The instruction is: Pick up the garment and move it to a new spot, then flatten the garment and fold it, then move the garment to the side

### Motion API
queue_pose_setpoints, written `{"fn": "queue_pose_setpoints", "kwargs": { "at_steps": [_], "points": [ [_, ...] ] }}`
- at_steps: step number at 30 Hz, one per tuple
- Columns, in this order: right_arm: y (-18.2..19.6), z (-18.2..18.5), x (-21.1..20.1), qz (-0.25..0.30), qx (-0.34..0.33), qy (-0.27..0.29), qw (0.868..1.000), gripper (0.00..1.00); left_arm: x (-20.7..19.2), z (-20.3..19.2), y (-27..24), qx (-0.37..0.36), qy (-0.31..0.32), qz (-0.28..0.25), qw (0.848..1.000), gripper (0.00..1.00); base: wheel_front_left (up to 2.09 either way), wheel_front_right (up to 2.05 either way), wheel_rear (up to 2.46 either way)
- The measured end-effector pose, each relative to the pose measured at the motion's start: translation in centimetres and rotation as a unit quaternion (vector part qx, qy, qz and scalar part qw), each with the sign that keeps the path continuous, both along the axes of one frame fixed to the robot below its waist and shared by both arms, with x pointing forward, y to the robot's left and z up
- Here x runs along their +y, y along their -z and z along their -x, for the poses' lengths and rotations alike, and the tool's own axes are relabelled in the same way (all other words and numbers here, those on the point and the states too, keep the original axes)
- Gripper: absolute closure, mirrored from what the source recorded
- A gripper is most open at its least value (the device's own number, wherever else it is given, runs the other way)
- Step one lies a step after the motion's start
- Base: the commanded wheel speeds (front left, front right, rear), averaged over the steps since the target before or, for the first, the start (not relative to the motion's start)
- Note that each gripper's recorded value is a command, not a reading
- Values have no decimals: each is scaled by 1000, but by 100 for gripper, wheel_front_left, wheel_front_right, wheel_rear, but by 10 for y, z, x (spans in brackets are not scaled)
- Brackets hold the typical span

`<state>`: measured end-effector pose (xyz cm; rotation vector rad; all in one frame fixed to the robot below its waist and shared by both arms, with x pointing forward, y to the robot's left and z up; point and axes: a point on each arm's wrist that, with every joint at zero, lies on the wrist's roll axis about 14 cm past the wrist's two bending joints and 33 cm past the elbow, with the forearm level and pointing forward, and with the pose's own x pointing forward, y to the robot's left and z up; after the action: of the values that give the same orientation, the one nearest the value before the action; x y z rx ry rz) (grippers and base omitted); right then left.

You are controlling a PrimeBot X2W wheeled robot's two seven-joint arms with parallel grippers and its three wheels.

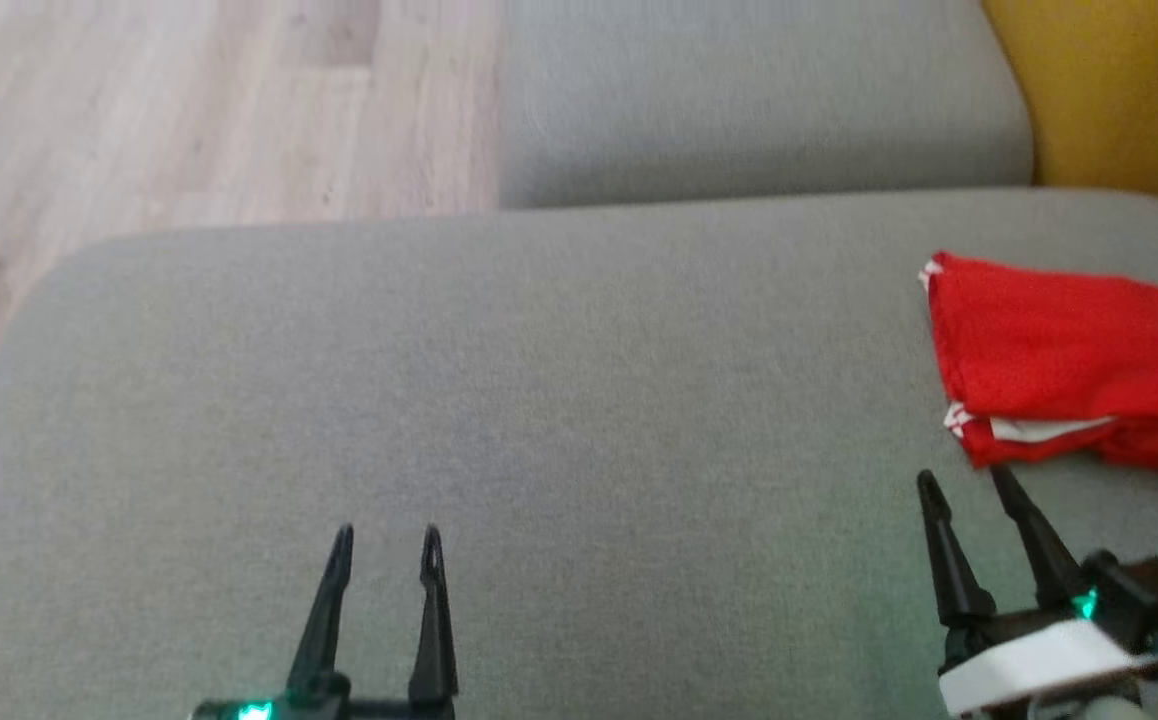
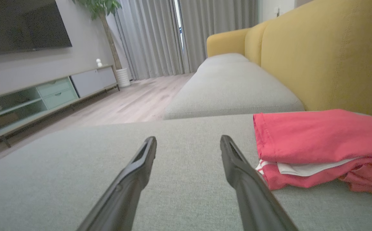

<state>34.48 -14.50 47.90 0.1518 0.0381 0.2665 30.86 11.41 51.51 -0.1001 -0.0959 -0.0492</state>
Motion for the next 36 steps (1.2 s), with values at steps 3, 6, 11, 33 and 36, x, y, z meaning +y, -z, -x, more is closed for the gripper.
{"fn": "queue_pose_setpoints", "kwargs": {
  "at_steps": [3,6,11,33,36],
  "points": [
    [-13,9,-1,-5,-26,19,999,0,3,13,3,3,-4,2,1000,0,0,0,0],
    [-9,22,-2,-7,-21,31,999,0,8,22,4,2,-10,0,1000,0,0,0,0],
    [-4,32,-2,-4,-16,38,999,0,11,25,1,-6,-10,-3,1000,0,0,0,0],
    [29,45,-13,-59,56,68,994,100,13,31,41,75,-8,59,995,100,0,0,0],
    [28,41,-14,-75,58,73,993,100,17,29,45,84,-13,76,994,100,0,0,0]
  ]
}}
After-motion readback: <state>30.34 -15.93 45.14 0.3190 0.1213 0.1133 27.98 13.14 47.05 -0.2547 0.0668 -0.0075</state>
